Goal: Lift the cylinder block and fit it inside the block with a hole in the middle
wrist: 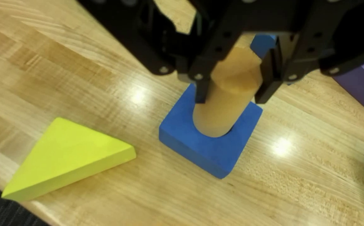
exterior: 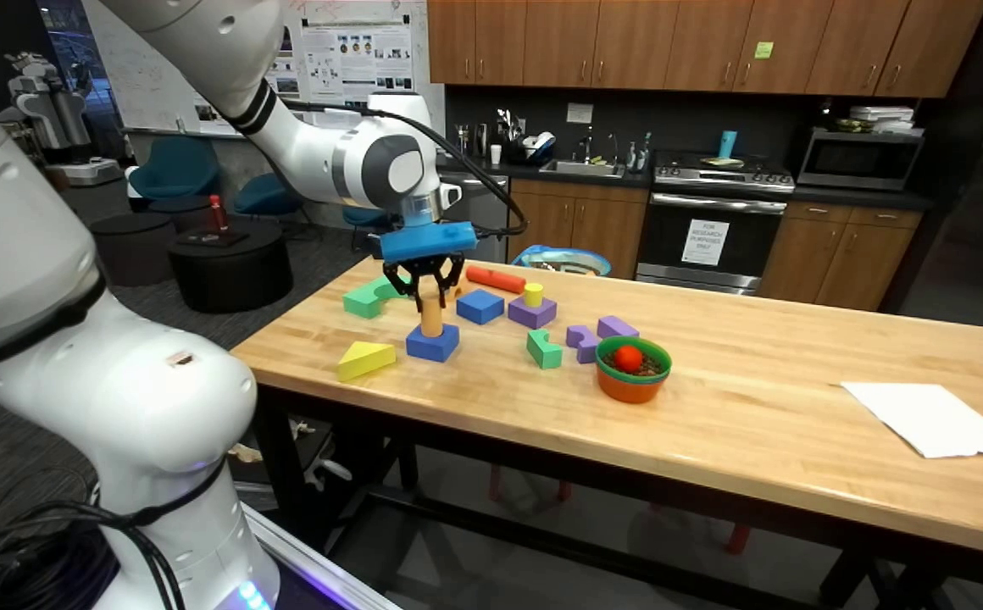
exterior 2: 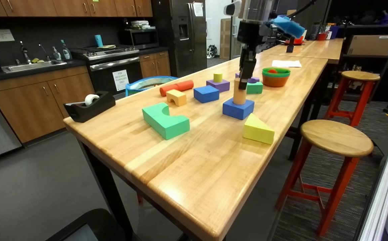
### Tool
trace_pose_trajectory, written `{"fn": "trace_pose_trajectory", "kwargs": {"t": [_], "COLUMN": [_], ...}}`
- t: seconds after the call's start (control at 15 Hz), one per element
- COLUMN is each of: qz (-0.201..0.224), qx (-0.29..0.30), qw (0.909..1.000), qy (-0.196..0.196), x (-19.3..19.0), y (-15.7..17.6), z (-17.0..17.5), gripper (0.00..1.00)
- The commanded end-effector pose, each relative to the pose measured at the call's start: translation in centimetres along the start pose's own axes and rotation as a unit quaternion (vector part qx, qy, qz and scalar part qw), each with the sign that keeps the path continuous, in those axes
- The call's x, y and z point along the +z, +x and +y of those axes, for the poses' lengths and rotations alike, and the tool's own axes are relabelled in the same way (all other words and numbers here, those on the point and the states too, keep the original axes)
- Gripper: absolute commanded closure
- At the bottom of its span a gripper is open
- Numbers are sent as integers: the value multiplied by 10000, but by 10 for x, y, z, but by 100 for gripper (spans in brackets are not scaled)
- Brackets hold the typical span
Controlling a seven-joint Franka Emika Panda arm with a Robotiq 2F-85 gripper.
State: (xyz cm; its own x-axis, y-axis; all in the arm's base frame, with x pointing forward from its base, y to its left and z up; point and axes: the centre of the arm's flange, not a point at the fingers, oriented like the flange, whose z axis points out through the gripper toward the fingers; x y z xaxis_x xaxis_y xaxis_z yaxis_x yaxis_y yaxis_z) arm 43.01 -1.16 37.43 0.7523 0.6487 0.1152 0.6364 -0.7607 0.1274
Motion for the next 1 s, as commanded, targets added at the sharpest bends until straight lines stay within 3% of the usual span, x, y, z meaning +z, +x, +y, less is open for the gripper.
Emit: {"fn": "trace_pose_trajectory", "kwargs": {"t": [0.0, 0.93], "qz": [32, -310], "qx": [-29, 216], "qw": [9999, 9991], "qy": [96, 201], "x": [5, 46], "y": [1, 7], "z": [5, 30], "gripper": [84, 84]}}
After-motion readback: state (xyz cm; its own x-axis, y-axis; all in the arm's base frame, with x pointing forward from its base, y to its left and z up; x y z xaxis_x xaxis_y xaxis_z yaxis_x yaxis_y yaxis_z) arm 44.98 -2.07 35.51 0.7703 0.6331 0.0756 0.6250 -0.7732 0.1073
